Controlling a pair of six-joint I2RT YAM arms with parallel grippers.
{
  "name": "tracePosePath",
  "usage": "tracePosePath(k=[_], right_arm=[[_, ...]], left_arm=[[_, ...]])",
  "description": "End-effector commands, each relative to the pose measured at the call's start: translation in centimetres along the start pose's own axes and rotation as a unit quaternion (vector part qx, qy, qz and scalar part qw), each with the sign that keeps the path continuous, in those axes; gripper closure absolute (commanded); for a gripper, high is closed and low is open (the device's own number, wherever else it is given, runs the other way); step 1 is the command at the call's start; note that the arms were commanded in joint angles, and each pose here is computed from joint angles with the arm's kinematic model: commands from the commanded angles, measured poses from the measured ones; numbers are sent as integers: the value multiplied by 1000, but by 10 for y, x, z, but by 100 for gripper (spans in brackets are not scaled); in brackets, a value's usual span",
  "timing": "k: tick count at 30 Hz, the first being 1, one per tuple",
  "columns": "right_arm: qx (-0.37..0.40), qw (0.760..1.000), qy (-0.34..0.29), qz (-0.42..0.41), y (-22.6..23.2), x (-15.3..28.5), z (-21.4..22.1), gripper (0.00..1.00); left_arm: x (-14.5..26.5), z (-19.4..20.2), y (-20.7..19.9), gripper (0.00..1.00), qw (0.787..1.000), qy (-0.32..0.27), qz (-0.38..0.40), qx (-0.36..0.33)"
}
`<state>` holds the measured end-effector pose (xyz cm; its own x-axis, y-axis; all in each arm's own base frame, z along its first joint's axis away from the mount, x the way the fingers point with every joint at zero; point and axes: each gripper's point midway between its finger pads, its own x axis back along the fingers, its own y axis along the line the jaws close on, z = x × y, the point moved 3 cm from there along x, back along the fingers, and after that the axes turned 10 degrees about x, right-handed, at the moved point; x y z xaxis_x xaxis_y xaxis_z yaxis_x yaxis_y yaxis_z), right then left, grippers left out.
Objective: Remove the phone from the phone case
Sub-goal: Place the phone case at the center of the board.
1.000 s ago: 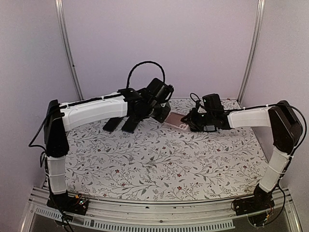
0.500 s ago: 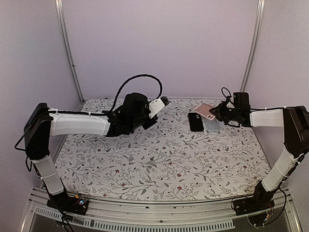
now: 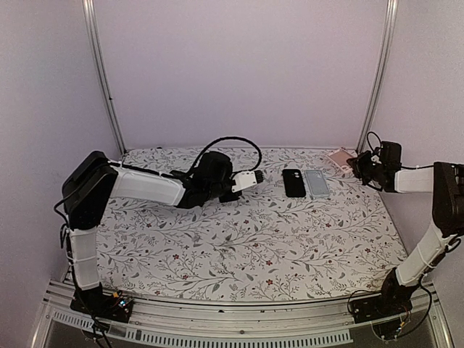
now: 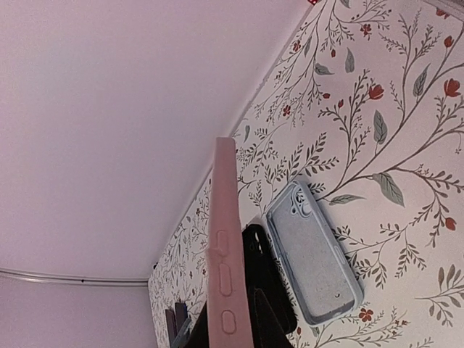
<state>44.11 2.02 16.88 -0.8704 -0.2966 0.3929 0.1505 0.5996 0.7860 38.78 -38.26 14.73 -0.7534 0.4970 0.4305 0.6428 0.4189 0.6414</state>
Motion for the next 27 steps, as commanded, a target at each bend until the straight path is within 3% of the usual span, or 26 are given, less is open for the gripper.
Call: tracePosePath(k=[1,12,18,21,24,27], right_arm=[[-17,1000,-14,-7,-11,-8,-10,100],[-72,997,-10,12,-55,-29,-16,100],[-100,995,14,16,-71,-47,-9,100],[-112,993,19,21,-79,-51,-4,91],[-120,992,25,24,-84,-52,1,80],[-125,991,33,25,-89,-51,10,76]], left_arm=[[-19,6,25,100,999,6,-36,-27],[-32,50,24,100,993,50,-38,-95],[-30,61,26,100,995,56,-28,-82],[-27,62,23,100,996,56,-15,-62],[-25,67,18,94,997,69,-4,-41],[-23,72,15,86,996,82,3,-22]])
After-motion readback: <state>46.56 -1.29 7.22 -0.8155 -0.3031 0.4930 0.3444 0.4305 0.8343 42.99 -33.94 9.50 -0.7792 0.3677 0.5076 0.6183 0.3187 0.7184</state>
